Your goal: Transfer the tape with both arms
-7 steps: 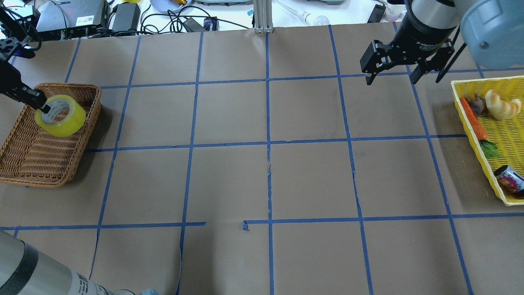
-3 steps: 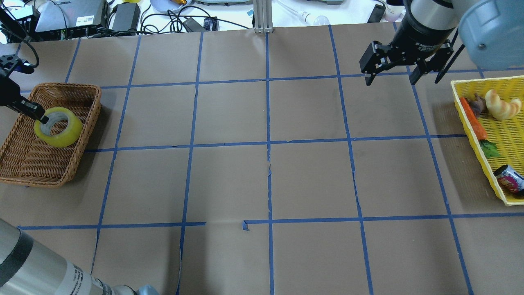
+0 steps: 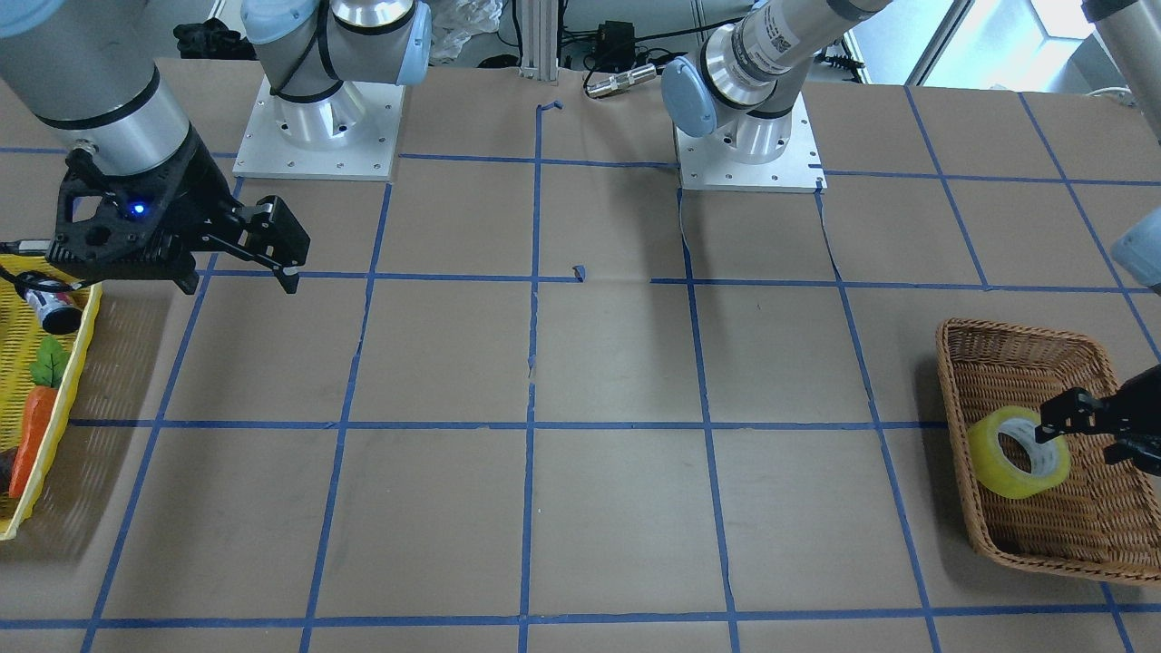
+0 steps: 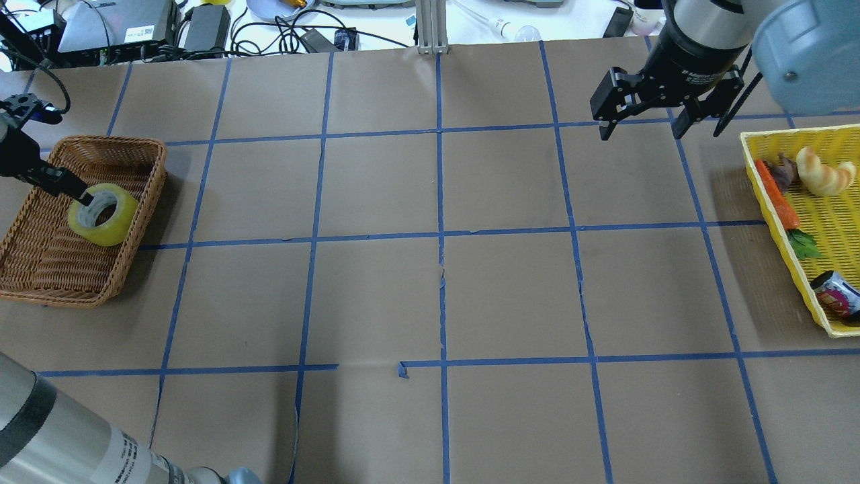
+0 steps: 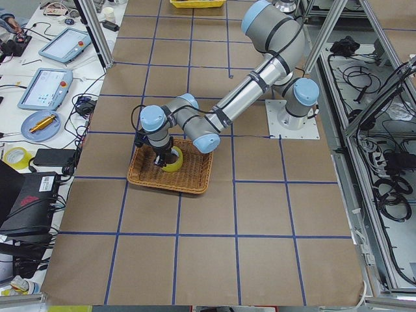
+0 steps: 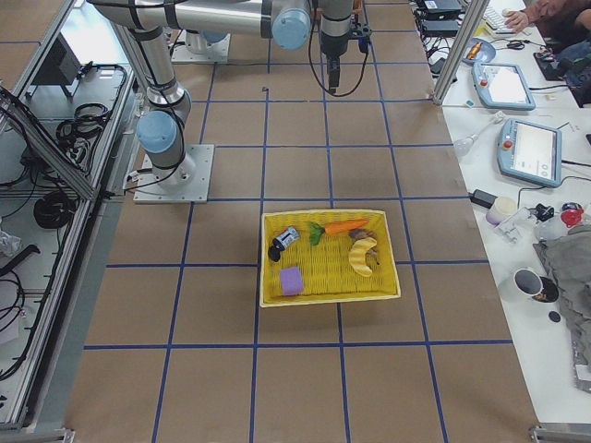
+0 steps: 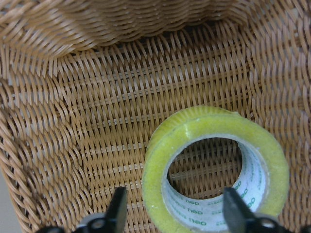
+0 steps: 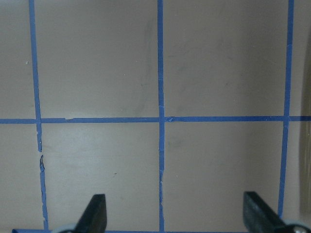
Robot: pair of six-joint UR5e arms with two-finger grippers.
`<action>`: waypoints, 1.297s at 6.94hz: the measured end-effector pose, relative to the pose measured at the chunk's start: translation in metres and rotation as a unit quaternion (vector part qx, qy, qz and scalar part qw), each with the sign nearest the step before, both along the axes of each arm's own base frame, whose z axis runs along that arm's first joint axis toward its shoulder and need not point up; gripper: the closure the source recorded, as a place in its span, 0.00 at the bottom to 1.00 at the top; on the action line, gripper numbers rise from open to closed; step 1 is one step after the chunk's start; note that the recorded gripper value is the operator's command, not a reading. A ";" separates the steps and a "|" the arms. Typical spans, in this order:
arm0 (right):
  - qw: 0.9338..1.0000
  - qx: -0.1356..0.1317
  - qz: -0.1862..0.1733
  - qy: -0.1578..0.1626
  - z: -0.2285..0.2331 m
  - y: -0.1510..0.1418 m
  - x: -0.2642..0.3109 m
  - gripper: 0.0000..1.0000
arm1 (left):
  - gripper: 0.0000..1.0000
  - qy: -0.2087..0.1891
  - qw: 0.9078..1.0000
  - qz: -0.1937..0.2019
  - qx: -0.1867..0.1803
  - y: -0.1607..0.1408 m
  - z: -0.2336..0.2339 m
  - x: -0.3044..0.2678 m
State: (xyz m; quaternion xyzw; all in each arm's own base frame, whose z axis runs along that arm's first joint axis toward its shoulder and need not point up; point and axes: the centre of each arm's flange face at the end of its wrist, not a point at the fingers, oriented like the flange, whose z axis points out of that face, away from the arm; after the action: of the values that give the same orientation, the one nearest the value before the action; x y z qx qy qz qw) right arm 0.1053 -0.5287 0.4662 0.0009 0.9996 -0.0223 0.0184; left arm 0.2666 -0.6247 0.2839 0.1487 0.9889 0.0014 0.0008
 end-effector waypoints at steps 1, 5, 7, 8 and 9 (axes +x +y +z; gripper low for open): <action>1.000 0.000 0.000 0.001 0.000 0.000 0.000 0.00 | 0.00 0.000 1.000 0.017 0.004 -0.003 0.032 -0.044; 1.000 0.000 -0.001 0.002 0.000 0.000 -0.001 0.00 | 0.00 0.002 0.991 0.133 0.020 0.034 0.154 -0.299; 1.000 0.000 -0.002 0.002 0.000 0.000 -0.001 0.00 | 0.00 0.001 0.984 0.176 0.005 0.074 0.180 -0.425; 1.000 0.000 -0.002 0.002 0.000 0.000 -0.002 0.00 | 0.00 0.000 0.984 0.177 -0.001 0.095 0.188 -0.461; 1.000 0.000 -0.002 0.002 0.000 0.000 -0.002 0.00 | 0.00 0.004 0.984 0.178 -0.011 0.111 0.200 -0.474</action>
State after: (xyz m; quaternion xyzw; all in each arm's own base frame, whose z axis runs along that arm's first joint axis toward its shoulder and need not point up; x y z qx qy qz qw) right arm 0.1037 -0.5290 0.4660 0.0028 0.9996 -0.0220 0.0166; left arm -0.2074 -0.5133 0.4836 -0.0300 0.9995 -0.0104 -0.0021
